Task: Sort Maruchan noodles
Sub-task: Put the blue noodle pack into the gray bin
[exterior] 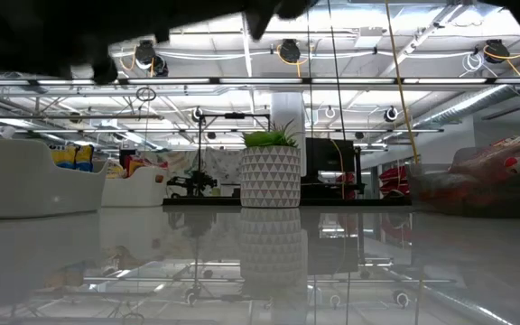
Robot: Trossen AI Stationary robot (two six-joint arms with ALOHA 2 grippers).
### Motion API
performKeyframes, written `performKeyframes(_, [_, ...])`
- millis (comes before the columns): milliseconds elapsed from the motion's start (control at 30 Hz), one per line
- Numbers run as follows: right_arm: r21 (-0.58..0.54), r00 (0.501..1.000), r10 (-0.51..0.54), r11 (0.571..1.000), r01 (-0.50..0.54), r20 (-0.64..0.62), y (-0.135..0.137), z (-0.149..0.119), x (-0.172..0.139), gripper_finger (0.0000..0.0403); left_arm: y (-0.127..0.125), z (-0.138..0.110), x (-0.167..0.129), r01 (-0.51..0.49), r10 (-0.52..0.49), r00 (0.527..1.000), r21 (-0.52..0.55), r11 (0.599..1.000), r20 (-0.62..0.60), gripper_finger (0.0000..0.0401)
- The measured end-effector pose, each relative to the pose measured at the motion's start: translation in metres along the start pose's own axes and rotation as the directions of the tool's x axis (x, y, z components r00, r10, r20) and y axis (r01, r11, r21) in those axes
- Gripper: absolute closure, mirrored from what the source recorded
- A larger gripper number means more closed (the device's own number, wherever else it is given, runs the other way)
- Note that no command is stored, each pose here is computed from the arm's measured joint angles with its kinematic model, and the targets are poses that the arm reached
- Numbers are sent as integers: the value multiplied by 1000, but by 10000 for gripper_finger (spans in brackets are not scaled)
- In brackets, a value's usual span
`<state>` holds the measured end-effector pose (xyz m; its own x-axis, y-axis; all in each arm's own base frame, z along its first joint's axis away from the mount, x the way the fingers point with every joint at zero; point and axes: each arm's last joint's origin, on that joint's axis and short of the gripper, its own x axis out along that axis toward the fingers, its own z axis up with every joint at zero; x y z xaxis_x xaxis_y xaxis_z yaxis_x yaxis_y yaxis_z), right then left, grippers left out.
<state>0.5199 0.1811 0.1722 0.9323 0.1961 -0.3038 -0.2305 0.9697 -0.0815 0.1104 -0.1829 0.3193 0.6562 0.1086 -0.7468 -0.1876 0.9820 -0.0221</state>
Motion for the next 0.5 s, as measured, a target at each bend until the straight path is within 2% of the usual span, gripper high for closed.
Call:
performKeyframes(67, [-43,999,24,999,-25,-23,-1,-10,5,236,0,0,0,-1,1,1000,-1,1000,2,188])
performKeyframes(233, [-44,998,70,997,-70,-6,-5,-39,22,236,0,-1,2,-16,16,1000,5,1000,23,187])
performKeyframes(367, [-97,997,77,992,-80,-30,-8,-68,33,236,1,-2,3,-20,20,1000,-9,1000,23,187])
performKeyframes(500, [-119,997,72,990,-74,-18,-13,-69,35,226,1,-2,3,-19,20,1000,-38,999,24,187])
